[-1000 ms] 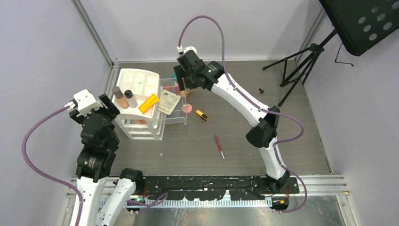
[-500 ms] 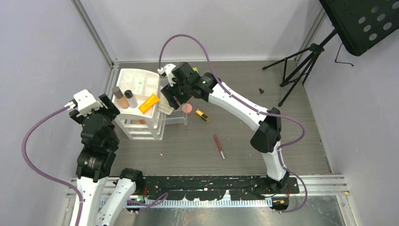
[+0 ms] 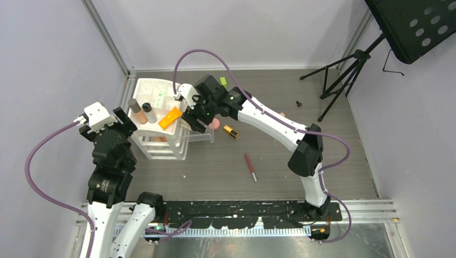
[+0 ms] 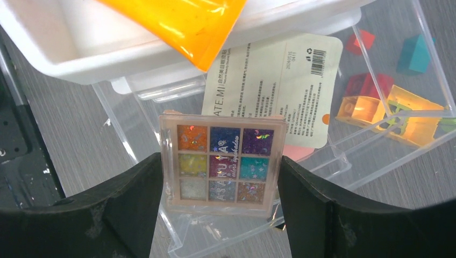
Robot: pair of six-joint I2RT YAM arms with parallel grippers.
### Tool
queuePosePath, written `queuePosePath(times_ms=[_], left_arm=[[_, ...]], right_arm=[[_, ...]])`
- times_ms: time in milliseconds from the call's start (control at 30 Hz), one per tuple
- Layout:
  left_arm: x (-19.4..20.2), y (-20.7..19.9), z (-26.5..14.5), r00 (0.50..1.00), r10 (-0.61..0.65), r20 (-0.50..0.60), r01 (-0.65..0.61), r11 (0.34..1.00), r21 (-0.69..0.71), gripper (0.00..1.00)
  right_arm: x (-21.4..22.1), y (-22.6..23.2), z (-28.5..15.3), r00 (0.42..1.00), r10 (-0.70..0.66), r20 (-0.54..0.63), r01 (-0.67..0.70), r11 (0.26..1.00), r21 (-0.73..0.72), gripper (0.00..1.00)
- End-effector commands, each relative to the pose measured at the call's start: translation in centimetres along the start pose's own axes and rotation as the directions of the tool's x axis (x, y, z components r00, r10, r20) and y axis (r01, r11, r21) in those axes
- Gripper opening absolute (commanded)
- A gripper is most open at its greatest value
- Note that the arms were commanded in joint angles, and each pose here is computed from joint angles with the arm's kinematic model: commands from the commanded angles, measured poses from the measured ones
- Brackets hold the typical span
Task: Organize the makeup
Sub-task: Place the makeup in the drawer.
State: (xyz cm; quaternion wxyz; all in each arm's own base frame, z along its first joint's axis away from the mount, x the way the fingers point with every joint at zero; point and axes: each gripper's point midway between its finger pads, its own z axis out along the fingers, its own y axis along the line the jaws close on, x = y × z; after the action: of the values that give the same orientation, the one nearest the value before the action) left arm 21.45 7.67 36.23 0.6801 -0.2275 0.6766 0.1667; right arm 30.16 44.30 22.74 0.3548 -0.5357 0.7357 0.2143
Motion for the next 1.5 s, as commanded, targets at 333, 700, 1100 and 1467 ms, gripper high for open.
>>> queuePosePath(times_ms=[333,700,1100,1467], left_arm=[[-1.2,-0.3,0.1,0.999,-0.031,0.04,0.031,0.999,0.007,0.72],[-1.2,-0.2,0.1,0.999,-0.031,0.041,0.031,1.0,0.007,0.72],[-1.3,-0.2,0.1,0.999,-0.03,0.042,0.03,1.0,0.004,0.72],[-1.1,-0.5,0.4,0.999,-0.019,0.027,0.019,1.0,0.009,0.72]], right_arm=[[-1.8,-0.4,-1.5,0.991,-0.118,0.055,0.118,0.993,0.019,0.74],[-2.0,-0.1,-1.2,0.991,-0.113,0.064,0.114,0.994,-0.002,0.86],[-4.7,-1.6,-4.7,0.984,-0.082,0.159,0.063,0.991,0.122,0.88],[-4.4,-6.7,-11.6,0.924,0.162,0.348,-0.293,0.883,0.366,0.86]])
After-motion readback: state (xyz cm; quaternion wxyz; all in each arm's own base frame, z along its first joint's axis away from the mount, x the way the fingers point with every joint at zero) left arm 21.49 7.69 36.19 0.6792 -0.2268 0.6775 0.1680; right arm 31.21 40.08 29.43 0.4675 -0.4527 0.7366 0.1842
